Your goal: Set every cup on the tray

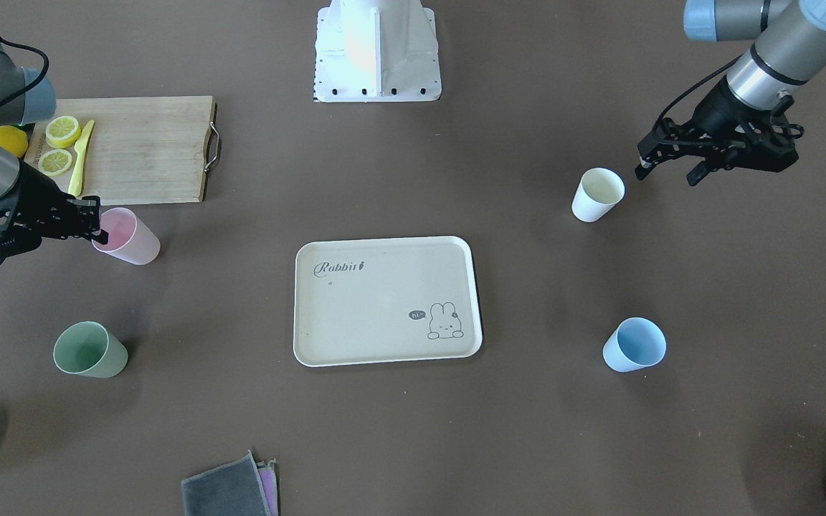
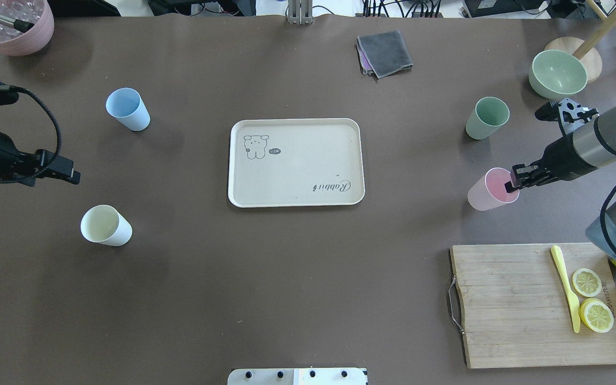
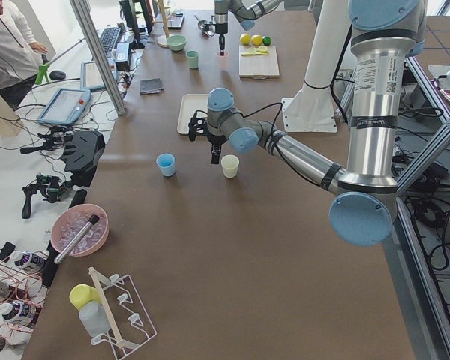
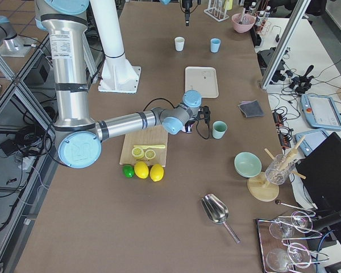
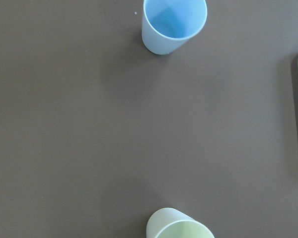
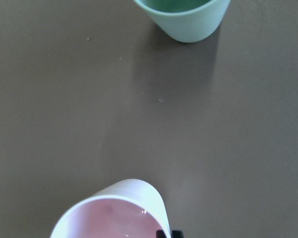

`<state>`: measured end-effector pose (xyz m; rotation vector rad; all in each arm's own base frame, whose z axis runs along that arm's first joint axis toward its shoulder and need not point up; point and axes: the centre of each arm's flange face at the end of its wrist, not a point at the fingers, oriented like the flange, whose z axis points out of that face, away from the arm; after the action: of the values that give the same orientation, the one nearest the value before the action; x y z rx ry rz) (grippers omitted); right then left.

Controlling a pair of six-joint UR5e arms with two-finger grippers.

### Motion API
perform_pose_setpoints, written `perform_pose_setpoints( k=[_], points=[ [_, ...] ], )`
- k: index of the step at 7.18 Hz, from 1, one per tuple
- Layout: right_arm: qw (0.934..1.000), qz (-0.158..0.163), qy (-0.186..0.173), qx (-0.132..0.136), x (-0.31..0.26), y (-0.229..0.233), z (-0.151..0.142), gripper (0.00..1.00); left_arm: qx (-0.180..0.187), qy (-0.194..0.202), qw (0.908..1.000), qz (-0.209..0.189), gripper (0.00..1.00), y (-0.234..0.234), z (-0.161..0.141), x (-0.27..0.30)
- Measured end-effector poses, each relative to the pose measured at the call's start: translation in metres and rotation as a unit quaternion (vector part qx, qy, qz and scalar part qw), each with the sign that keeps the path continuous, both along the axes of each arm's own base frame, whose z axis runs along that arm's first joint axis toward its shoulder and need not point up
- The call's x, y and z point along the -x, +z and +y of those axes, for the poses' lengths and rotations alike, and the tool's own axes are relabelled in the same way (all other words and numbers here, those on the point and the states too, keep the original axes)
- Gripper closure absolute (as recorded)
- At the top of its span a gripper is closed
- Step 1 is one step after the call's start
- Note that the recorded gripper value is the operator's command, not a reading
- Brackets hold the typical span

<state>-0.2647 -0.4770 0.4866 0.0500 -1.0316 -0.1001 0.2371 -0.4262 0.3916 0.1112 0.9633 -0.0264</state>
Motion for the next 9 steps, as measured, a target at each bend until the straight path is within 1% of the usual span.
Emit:
perform_pose_setpoints(
  k=[1,2,3,4,5,6,7,8,9],
  points=[
    [0.9999,-0.01,0.004,0.01,0.008,-0.026,-0.014,1.0,-0.001,0.002,0.9999,-0.012,0.03,0.001,0.011,-0.018],
    [0.9996,-0.017,0.01,0.02,0.023,-0.063,-0.032,1.0,-0.003,0.005,0.9995,-0.03,0.04,0.013,0.02,-0.033],
    [0.9992,-0.023,0.017,0.028,0.04,-0.099,-0.045,1.0,-0.003,0.009,0.9989,-0.047,0.04,0.028,0.024,-0.038],
    [0.9989,-0.027,0.022,0.033,0.058,-0.129,-0.052,1.0,-0.003,0.014,0.9982,-0.057,0.07,0.04,0.028,-0.039],
    [0.9988,-0.025,0.023,0.036,0.079,-0.157,-0.058,1.0,-0.001,0.019,0.9979,-0.062,0.07,0.047,0.03,-0.043],
    [0.999,-0.015,0.023,0.034,0.104,-0.18,-0.059,1.0,0.002,0.023,0.9978,-0.063,0.1,0.05,0.029,-0.052],
    [0.9993,-0.006,0.022,0.029,0.124,-0.191,-0.055,1.0,0.004,0.026,0.9978,-0.06,0.31,0.05,0.028,-0.064],
    [0.9996,0.001,0.018,0.024,0.141,-0.195,-0.047,1.0,0.006,0.031,0.9977,-0.059,0.73,0.049,0.03,-0.074],
    [0.9997,0.008,0.015,0.017,0.157,-0.195,-0.04,1.0,0.007,0.035,0.9976,-0.059,1.0,0.05,0.032,-0.079]
  ],
)
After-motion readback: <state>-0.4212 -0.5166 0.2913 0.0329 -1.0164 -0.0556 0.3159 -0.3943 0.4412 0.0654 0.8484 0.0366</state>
